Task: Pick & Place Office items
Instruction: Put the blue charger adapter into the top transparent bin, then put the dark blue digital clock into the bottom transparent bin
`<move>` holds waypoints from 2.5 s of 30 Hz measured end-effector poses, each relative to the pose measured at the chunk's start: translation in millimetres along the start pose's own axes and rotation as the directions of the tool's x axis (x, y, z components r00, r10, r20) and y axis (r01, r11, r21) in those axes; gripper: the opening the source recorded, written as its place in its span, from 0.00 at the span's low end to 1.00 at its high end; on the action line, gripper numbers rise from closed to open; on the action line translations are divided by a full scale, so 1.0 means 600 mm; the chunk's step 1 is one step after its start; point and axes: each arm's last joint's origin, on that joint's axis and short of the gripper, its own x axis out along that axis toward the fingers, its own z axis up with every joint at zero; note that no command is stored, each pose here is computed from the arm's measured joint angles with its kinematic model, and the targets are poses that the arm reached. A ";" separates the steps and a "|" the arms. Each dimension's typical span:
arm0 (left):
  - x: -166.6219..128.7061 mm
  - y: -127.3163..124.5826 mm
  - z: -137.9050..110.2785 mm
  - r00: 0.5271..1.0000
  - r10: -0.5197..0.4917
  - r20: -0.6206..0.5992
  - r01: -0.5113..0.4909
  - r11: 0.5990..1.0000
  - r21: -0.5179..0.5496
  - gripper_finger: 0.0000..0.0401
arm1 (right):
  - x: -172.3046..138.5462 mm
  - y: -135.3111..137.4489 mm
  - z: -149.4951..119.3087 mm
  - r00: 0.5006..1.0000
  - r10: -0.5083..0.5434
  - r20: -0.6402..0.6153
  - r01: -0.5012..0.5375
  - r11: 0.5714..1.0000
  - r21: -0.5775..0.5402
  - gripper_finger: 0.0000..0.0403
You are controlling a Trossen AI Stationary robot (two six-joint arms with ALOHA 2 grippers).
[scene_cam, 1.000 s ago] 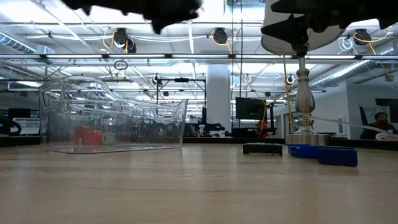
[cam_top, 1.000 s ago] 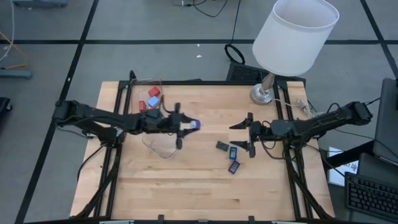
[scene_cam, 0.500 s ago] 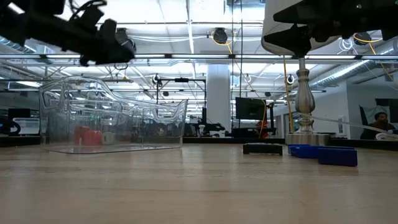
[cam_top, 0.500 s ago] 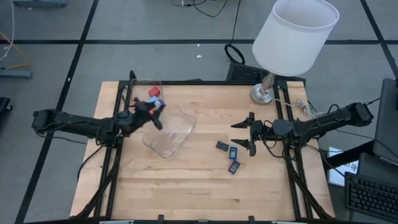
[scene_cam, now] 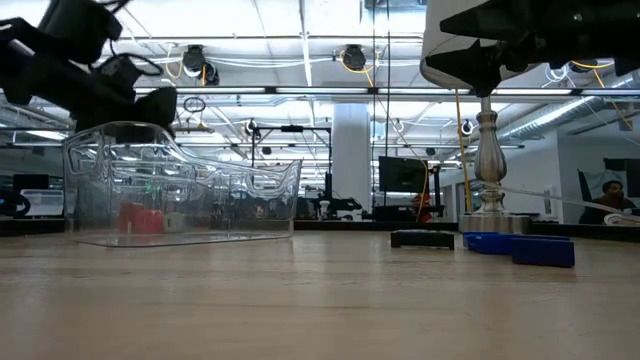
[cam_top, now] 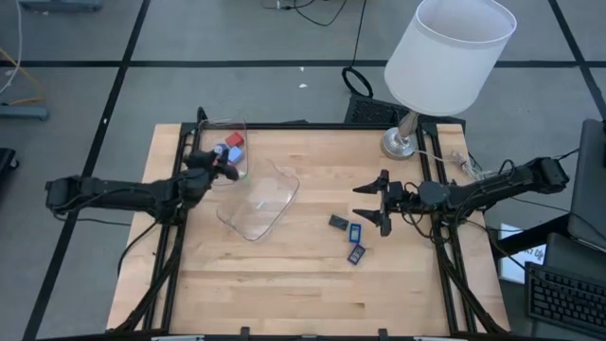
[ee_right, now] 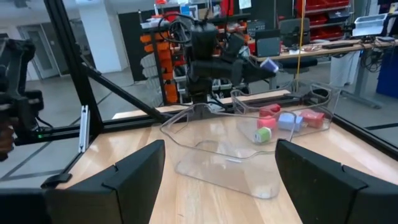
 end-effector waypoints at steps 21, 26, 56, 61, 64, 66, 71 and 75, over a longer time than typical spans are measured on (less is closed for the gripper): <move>0.037 0.049 -0.031 0.964 0.090 -0.250 -0.126 0.983 -0.133 0.33 | 0.000 -0.006 0.000 0.998 -0.060 0.016 0.060 0.998 0.001 0.73; 0.037 0.048 -0.030 0.966 0.088 -0.242 -0.126 0.981 -0.148 0.36 | 0.000 -0.006 0.000 0.998 -0.059 0.016 0.059 0.998 0.000 0.73; 0.038 0.044 -0.028 0.968 0.038 -0.248 -0.069 0.991 -0.116 0.69 | 0.000 -0.006 -0.001 0.998 -0.057 0.007 0.057 0.998 -0.003 0.73; 0.040 0.030 -0.017 0.960 -0.142 -0.241 0.134 0.990 -0.051 0.69 | 0.000 -0.006 -0.001 0.998 -0.057 0.007 0.057 0.998 -0.001 0.73; 0.041 0.023 -0.006 0.954 -0.226 -0.198 0.215 0.974 -0.078 0.69 | 0.000 -0.006 -0.001 0.998 -0.056 0.007 0.056 0.998 -0.001 0.73; 0.041 0.018 0.001 0.943 -0.287 -0.170 0.272 0.956 -0.108 0.69 | 0.000 -0.006 -0.002 0.998 -0.057 0.003 0.057 0.998 -0.001 0.73; 0.035 0.002 0.013 0.825 -0.545 -0.152 0.520 0.836 -0.173 0.69 | -0.001 -0.007 -0.007 0.998 -0.055 -0.008 0.056 0.998 0.025 0.73; 0.028 -0.010 0.023 0.680 -0.723 -0.120 0.695 0.688 -0.208 0.69 | -0.004 -0.009 -0.015 0.998 -0.057 -0.019 0.058 0.995 0.076 0.73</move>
